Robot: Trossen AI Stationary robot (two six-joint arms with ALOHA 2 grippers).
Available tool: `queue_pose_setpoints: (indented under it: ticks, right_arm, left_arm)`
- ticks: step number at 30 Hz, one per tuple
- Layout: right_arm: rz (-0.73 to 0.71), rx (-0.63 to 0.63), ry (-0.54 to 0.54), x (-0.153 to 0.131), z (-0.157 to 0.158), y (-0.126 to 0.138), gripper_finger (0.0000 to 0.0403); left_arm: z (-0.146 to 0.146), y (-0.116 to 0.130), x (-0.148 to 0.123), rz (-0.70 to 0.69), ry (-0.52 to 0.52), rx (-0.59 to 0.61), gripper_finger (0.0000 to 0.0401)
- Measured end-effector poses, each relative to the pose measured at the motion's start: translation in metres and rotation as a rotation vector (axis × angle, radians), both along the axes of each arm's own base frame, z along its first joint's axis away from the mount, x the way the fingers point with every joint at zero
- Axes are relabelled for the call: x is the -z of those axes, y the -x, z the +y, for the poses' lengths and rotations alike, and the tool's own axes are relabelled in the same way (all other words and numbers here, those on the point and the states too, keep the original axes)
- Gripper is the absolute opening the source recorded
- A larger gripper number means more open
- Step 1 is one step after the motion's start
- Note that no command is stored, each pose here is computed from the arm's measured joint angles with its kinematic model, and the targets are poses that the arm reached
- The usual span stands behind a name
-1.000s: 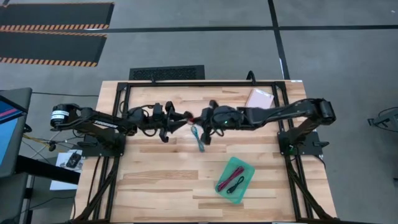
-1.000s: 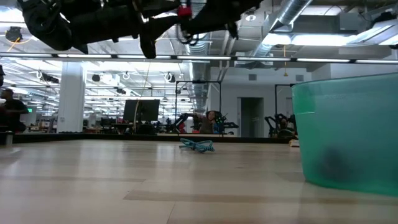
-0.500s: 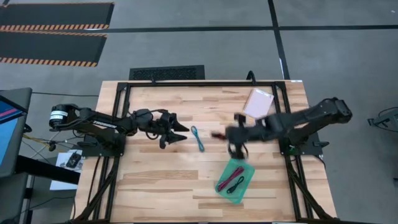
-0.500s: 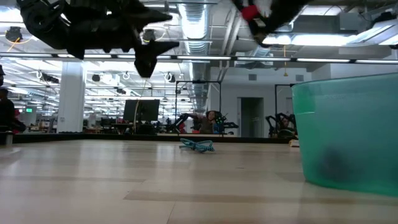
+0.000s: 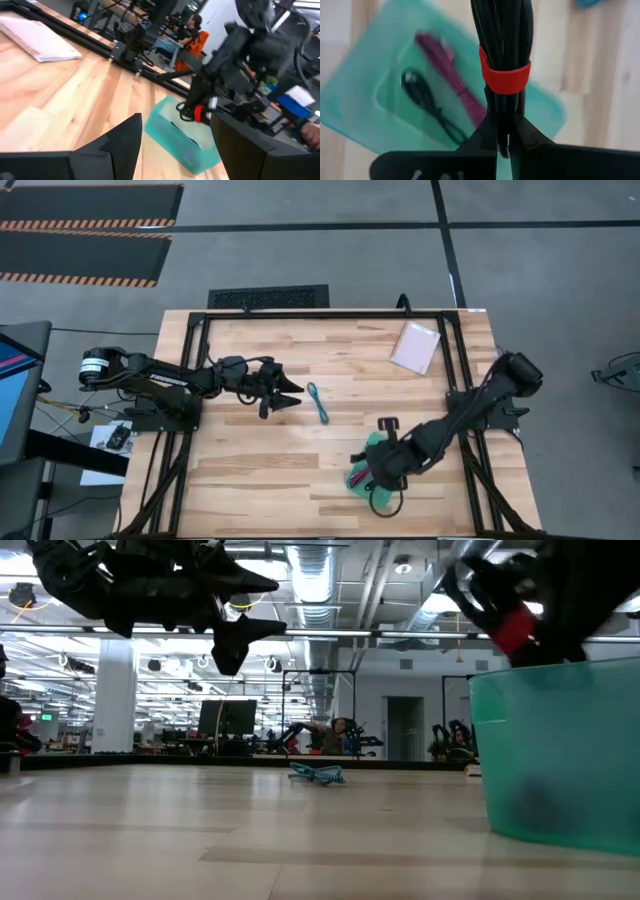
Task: Pick and place USB-C Cables
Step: Put the black usb cable into the bin
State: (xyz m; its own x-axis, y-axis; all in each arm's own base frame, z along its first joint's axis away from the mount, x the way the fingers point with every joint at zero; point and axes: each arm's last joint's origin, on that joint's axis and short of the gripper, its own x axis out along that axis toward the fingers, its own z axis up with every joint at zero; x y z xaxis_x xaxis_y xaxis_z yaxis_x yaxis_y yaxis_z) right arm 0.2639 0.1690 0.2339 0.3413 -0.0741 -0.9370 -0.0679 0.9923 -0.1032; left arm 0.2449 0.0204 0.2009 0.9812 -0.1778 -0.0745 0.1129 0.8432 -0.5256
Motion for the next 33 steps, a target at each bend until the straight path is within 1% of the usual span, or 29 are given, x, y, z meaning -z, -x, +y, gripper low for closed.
queue_pose_setpoints:
  ticks: [3, 6, 11, 17, 21, 26, 29, 33]
  right_arm:
    - [0.067, -0.015, 0.010, 0.011, 0.009, 0.003, 0.0025]
    - [0.130, -0.023, 0.048, 0.016, 0.013, 0.005, 0.0029]
    - [0.159, -0.025, 0.110, 0.020, 0.018, 0.002, 0.0027]
    - [0.281, -0.135, 0.180, 0.037, 0.022, -0.003, 0.0039]
    - [0.370, -0.167, 0.214, 0.042, 0.022, -0.002, 0.0041]
    - [0.372, -0.217, 0.216, 0.043, 0.024, -0.004, 0.0044]
    - [0.403, -0.289, 0.208, 0.043, 0.023, -0.003, 0.0049]
    - [0.428, -0.387, 0.185, 0.043, 0.025, -0.002, 0.0056]
  left_arm:
    - [0.001, 0.000, 0.000, -0.003, -0.003, -0.038, 0.0224]
    - [0.002, 0.000, 0.000, -0.004, 0.000, -0.047, 0.0223]
    - [0.001, 0.000, 0.002, 0.024, 0.004, -0.048, 0.0223]
    - [0.003, 0.001, 0.009, 0.097, -0.003, -0.113, 0.0223]
    - [0.003, 0.001, 0.010, 0.106, 0.008, -0.112, 0.0223]
    - [0.003, 0.001, 0.011, 0.118, -0.011, -0.118, 0.0223]
    - [0.004, 0.001, 0.012, 0.128, -0.016, -0.147, 0.0223]
    - [0.004, 0.001, 0.013, 0.134, -0.018, -0.156, 0.0223]
